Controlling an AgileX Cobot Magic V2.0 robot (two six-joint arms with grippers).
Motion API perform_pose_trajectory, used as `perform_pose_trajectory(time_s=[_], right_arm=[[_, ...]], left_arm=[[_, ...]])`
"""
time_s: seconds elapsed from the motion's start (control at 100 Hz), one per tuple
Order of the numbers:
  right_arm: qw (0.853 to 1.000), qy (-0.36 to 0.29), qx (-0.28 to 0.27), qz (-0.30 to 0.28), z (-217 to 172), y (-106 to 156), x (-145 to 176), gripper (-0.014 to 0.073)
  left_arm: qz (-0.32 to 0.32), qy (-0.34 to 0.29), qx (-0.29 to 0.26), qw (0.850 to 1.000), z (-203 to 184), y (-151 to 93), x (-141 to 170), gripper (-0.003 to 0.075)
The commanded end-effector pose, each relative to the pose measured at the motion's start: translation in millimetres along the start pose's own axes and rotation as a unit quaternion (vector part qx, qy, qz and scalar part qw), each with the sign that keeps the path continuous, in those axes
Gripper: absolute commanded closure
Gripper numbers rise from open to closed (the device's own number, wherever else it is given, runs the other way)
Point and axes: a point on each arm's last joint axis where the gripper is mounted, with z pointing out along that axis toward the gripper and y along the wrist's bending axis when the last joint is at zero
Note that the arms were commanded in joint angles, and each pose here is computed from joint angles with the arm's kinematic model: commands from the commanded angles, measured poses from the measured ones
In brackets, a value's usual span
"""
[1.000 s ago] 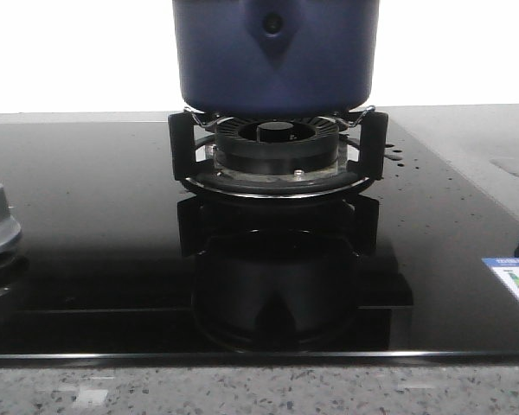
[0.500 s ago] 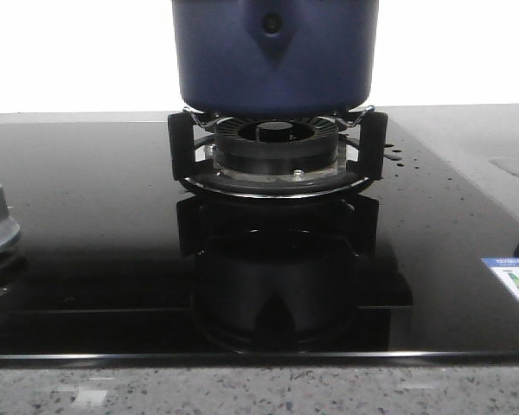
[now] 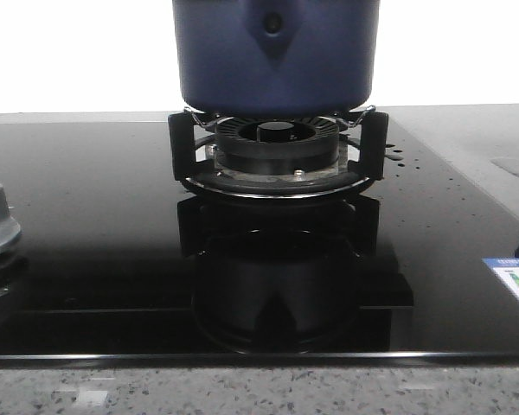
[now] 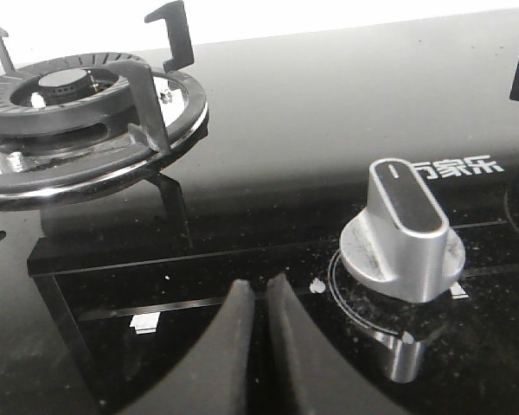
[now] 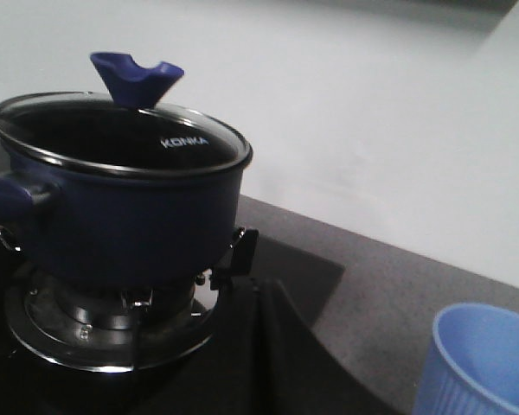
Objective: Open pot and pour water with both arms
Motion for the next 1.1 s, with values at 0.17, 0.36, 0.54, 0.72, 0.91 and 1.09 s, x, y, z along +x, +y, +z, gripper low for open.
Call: perform_pose_trajectory(time_s=[0.17, 0.36, 0.54, 0.72, 0.91, 1.09], right_arm=[[0.993, -0.013, 0.118, 0.019, -14.6, -10.7, 25.5, 0.0659], [0.986, 0.006, 0.164, 0.042, -42.3, -2.8, 70.3, 0.0659], [0.975, 0.043, 0.212, 0.047, -59.0, -0.1, 96.3, 0.0659], [0.964, 0.084, 0.244, 0.061, -68.1, 0.6, 106.5, 0.0659], [0.956, 0.146, 0.241, 0.077, -70.4, 2.5, 117.7, 0.0659], [0.956, 0.147, 0.241, 0.077, -70.4, 2.6, 118.0, 0.0659]], left_arm=[[-0.012, -0.015, 0.002, 1.000, 2.5, -1.0, 9.2, 0.0741], [-0.012, -0.015, 0.002, 1.000, 2.5, -1.0, 9.2, 0.0741], [-0.012, -0.015, 0.002, 1.000, 2.5, -1.0, 9.2, 0.0740], [-0.012, -0.015, 0.002, 1.000, 2.5, -1.0, 9.2, 0.0741], [-0.012, -0.015, 0.002, 1.000, 2.5, -1.0, 9.2, 0.0741], [-0.012, -0.015, 0.002, 1.000, 2.5, -1.0, 9.2, 0.0741]])
